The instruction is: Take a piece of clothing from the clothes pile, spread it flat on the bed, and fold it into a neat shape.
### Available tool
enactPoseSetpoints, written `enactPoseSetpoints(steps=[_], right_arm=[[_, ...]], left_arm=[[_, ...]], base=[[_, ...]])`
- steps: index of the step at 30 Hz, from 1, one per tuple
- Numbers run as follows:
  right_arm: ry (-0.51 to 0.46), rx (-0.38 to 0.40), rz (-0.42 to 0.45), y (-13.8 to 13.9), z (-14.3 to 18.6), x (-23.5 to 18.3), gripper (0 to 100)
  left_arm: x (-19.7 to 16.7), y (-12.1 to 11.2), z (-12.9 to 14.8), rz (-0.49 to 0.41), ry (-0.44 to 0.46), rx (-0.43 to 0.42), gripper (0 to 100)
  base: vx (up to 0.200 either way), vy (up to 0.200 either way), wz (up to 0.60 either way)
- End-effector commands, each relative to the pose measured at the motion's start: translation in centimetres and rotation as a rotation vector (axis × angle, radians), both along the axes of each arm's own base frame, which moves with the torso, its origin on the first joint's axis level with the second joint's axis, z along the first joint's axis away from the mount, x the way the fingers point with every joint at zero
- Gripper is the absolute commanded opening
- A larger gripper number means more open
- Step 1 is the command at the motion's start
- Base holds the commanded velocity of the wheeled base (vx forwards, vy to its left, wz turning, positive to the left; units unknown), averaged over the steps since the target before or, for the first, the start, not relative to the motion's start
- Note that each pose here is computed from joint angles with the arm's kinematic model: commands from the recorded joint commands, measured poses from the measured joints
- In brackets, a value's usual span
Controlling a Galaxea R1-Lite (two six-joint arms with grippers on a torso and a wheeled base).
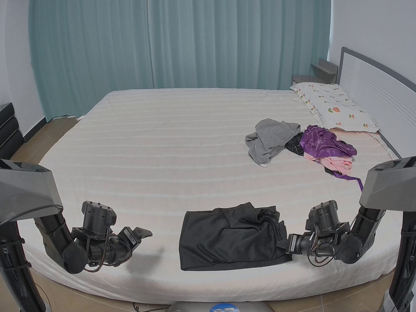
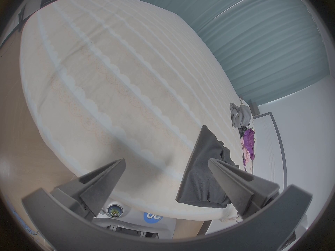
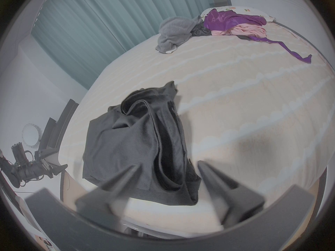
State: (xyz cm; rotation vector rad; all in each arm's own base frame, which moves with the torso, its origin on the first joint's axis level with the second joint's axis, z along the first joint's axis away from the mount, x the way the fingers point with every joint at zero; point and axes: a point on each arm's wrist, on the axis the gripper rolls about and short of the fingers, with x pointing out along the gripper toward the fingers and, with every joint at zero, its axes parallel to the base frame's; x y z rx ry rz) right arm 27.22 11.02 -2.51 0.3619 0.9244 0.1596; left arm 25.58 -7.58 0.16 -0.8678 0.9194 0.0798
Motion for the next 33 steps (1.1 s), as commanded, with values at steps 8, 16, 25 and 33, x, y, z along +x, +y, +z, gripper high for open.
enactPoseSetpoints(steps=[8, 16, 25, 33], right_arm=[[0.017, -0.018, -0.006, -0.8, 0.8, -1.6, 0], [0.049, -0.069, 0.023, -1.7, 0.4, -2.8, 100], [-0.064, 0.002, -0.023, -1.6, 2.3, -0.8, 100], [-0.138, 0.162, -0.043, 2.2, 3.9, 2.2, 100]], left_arm=[[0.0, 0.0, -0.1, -0.001, 0.003, 0.000, 100], [0.0, 0.0, -0.1, 0.000, 0.002, 0.001, 100], [0.0, 0.0, -0.1, 0.000, 0.002, 0.001, 100], [0.0, 0.0, -0.1, 0.004, 0.001, 0.006, 100]], base=[[0.000, 0.000, 0.00], [0.000, 0.000, 0.00], [0.000, 0.000, 0.00], [0.000, 0.000, 0.00]])
